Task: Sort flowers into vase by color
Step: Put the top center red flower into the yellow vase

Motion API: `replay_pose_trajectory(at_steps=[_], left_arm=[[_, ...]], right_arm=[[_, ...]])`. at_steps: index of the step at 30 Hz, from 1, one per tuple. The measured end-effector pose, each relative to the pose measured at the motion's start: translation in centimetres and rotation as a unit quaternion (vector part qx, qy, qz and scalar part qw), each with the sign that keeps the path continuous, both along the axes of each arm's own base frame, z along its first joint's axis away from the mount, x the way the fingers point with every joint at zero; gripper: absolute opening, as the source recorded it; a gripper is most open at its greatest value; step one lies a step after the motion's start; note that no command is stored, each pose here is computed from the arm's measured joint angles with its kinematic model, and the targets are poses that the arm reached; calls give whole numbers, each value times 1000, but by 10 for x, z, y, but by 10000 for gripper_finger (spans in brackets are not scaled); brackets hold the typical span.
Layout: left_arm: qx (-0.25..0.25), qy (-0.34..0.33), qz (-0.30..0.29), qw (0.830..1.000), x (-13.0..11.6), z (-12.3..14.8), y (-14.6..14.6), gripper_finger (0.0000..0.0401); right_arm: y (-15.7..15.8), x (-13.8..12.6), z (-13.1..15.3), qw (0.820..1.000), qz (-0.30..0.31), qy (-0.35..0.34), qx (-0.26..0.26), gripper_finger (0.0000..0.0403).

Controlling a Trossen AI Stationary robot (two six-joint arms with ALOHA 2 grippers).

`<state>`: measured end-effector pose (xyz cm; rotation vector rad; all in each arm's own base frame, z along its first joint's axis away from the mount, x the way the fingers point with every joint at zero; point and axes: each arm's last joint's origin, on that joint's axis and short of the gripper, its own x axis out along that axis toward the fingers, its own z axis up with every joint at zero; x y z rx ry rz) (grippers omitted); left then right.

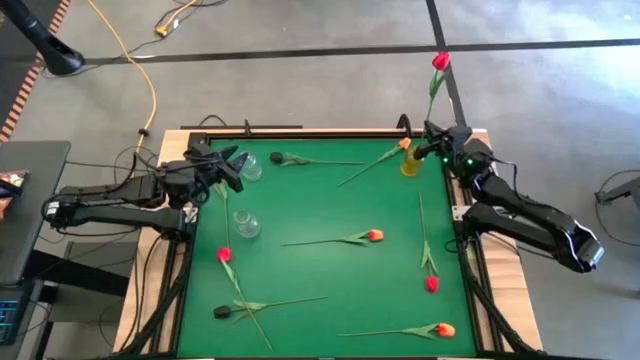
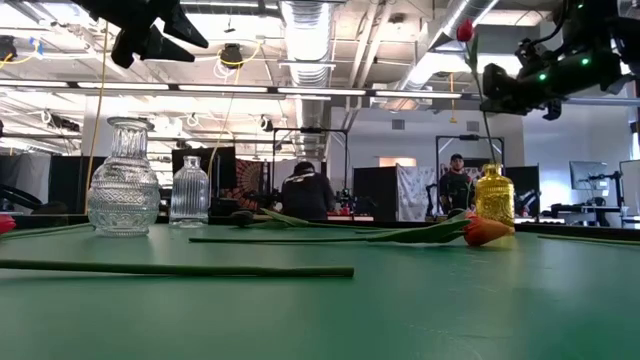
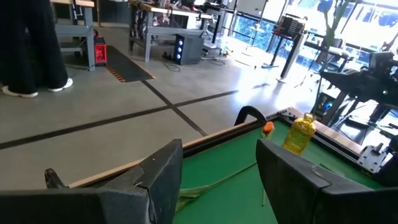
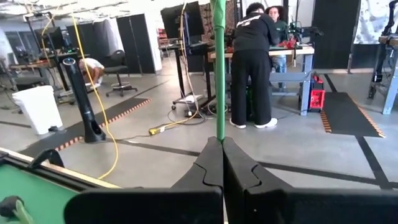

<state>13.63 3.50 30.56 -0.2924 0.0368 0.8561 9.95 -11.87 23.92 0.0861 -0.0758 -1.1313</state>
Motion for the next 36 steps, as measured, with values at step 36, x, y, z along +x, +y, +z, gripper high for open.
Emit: replay_pose_trajectory(at_steps=[36], left_arm=[[0, 36, -3, 999, -1, -6, 0, 193]], right_arm=[[8, 7, -15, 994, 40, 91, 37, 74]])
